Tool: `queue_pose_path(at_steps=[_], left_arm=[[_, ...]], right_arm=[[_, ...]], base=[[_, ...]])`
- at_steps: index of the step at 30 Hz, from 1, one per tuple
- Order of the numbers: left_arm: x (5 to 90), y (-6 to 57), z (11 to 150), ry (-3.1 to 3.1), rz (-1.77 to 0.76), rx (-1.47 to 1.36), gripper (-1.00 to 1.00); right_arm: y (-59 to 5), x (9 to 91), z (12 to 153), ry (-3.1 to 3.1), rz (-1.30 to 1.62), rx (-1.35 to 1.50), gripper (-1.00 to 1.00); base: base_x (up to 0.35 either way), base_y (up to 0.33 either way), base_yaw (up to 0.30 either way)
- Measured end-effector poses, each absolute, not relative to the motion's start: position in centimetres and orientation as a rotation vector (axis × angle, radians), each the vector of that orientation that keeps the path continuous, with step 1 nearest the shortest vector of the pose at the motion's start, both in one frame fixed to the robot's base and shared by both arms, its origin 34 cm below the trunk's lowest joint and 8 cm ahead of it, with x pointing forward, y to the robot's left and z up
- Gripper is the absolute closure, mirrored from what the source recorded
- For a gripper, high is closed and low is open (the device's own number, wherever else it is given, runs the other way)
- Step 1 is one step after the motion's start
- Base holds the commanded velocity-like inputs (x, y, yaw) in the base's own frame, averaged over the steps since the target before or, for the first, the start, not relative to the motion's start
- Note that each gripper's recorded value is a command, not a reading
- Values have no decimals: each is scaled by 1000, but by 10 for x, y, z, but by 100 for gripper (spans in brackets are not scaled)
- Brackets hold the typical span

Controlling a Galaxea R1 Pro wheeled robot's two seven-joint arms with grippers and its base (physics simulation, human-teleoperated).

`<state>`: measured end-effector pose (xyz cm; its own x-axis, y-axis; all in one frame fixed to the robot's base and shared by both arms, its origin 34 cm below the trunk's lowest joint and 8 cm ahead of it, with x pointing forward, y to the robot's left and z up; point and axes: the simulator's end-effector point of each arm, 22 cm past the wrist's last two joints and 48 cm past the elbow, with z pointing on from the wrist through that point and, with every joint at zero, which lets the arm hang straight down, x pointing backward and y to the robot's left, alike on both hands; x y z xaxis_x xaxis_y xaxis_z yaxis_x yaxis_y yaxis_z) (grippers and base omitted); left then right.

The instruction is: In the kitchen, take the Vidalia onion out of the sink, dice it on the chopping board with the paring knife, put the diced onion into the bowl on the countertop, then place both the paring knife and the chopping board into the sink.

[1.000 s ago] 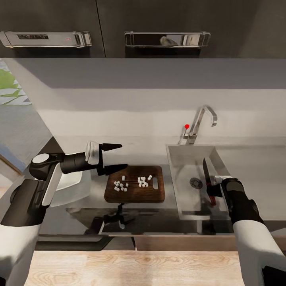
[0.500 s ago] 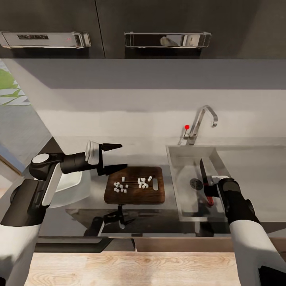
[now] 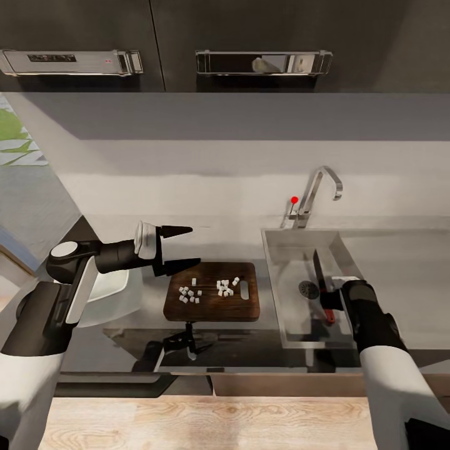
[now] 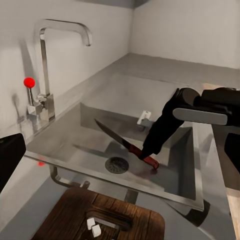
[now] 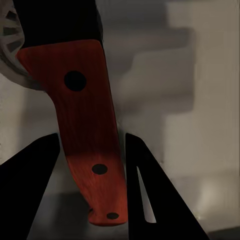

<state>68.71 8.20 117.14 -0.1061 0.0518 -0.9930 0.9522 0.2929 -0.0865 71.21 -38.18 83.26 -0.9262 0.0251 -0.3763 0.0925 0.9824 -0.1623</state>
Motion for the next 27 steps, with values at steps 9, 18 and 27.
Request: queue_pose_path(at_steps=[9, 18, 27], left_arm=[[687, 82, 1171, 1453, -1023, 987, -100], [687, 81, 1171, 1454, -1025, 988, -100], [687, 81, 1170, 1455, -1027, 987, -100]], right_arm=[[-374, 703, 830, 2794, -226, 113, 100], [-368, 712, 839, 2765, -172, 142, 100], [-352, 713, 837, 2766, -137, 136, 100]], base=[[0, 0, 0], [0, 0, 0], [0, 0, 0]])
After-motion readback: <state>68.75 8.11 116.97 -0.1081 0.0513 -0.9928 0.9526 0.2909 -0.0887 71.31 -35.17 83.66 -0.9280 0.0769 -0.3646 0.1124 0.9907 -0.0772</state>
